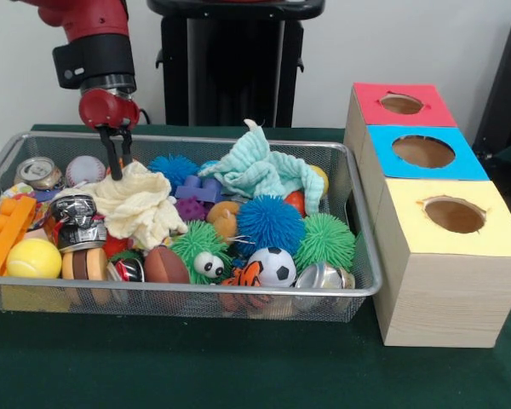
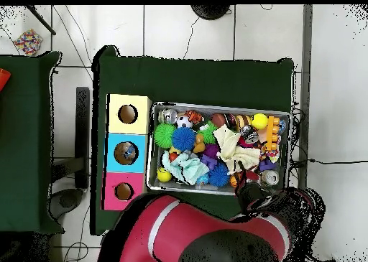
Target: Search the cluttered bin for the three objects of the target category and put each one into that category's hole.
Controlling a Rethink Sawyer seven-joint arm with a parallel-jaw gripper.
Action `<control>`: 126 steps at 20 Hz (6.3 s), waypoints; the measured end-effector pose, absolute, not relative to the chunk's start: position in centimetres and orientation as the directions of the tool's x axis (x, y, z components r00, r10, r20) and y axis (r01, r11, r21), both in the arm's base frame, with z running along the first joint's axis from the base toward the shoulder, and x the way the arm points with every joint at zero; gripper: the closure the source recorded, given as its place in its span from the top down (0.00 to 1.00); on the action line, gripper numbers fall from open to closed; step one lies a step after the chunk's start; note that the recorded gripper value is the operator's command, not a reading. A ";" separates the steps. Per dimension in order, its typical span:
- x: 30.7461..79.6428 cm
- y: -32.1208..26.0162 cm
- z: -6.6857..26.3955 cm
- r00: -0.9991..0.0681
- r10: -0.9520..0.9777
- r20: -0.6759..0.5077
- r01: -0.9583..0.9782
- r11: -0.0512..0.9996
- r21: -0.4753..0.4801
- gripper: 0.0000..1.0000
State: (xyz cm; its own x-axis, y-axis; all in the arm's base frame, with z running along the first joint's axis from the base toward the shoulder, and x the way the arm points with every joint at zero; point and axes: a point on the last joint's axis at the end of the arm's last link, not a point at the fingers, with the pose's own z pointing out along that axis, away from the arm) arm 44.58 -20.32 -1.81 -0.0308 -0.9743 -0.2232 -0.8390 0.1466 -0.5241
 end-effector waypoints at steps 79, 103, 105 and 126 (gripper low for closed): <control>46.1 -18.4 -1.5 0.061 -0.966 -0.252 -0.845 0.084 -0.528 1.00; 45.7 -18.8 -1.5 0.066 -0.964 -0.256 -0.850 0.081 -0.521 0.00; 45.6 -18.8 -1.6 0.067 -0.964 -0.258 -0.851 0.079 -0.519 0.00; 44.8 -18.6 6.2 0.227 -0.868 -0.442 -0.867 0.026 -0.497 0.00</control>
